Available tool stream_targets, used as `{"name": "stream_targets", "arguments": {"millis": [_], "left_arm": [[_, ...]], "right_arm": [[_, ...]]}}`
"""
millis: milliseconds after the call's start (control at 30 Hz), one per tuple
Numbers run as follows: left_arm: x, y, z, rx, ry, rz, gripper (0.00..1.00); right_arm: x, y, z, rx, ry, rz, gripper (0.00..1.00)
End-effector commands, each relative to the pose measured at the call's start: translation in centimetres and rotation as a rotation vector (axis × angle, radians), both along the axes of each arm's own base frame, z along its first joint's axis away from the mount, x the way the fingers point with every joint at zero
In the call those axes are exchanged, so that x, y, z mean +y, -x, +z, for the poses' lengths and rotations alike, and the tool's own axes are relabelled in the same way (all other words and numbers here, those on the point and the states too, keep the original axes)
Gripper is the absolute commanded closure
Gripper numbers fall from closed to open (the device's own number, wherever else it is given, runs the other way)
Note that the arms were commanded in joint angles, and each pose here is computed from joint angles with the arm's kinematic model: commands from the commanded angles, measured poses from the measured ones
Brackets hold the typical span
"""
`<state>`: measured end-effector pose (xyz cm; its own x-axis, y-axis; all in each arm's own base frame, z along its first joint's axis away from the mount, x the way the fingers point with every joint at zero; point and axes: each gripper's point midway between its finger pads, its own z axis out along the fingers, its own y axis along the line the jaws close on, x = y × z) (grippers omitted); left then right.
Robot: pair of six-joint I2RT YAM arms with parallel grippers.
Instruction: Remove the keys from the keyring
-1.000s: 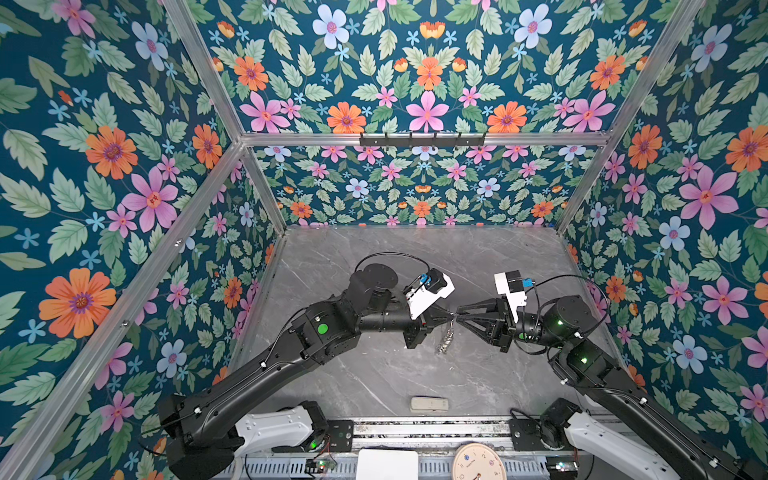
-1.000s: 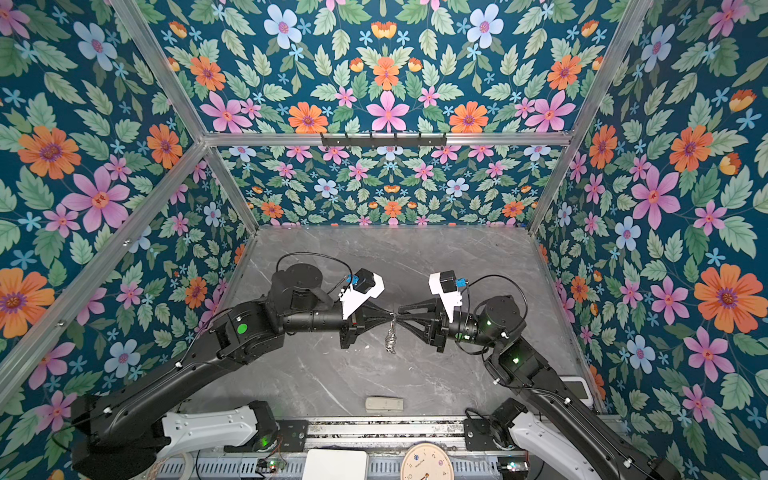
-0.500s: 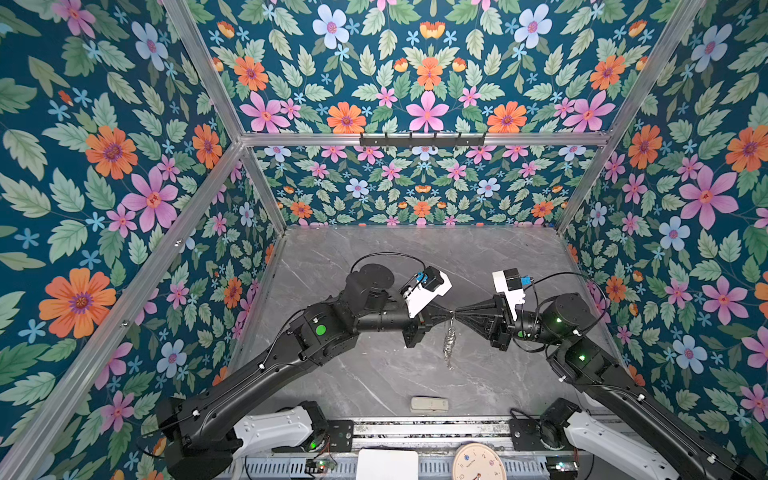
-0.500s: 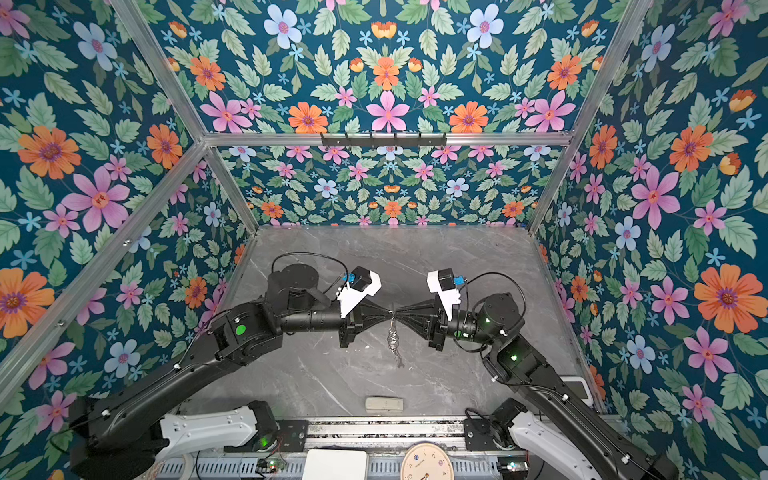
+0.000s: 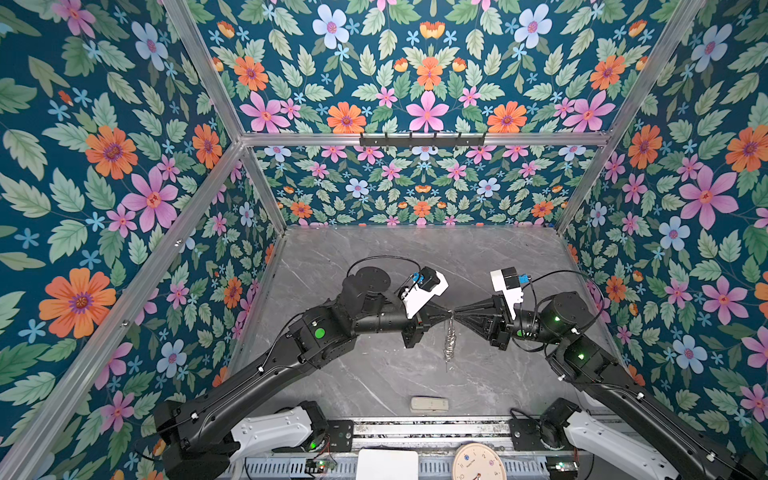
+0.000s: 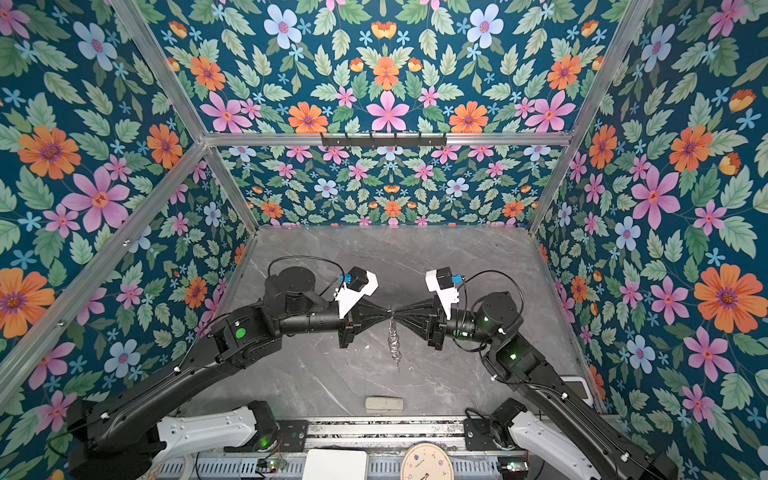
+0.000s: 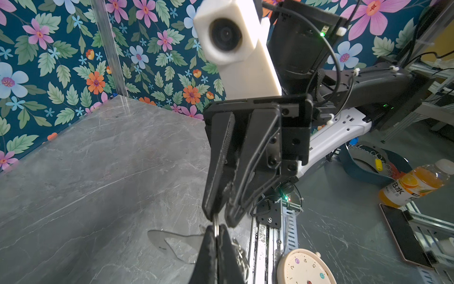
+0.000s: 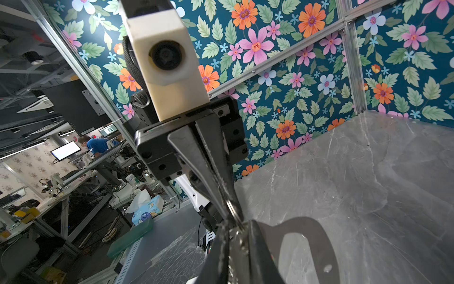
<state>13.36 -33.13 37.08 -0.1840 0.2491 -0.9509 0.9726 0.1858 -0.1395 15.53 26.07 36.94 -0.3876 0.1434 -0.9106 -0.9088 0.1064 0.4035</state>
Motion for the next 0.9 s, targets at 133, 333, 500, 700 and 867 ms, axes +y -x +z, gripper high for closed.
{"name": "stream_targets", "arguments": {"millis": [133,333,500,700,867], "left_arm": [[-0.4,0.1,1.5,-0.029,0.056,-0.02,1.0],[-0.4,0.0,1.6,-0.029,0.056,-0.019,1.0],[0.3,-0.4,1.4,-0.023,0.027,0.017,0.81],[1.5,-0.6,1.1,-0.015,-0.026,0.044,0.73],[1.7,-1.0,0.7,-0.019,-0.065,0.05,0.72]], "right_arm": [[0.4,0.3,1.1,-0.016,-0.031,0.043,0.88],[0.4,0.1,1.1,-0.014,-0.027,0.026,1.0],[0.2,-0.3,0.7,0.016,0.023,-0.008,1.0],[-0.3,-0.6,-0.2,0.048,0.199,-0.049,1.0],[-0.8,-0.5,-0.2,0.07,0.297,-0.066,1.0]]}}
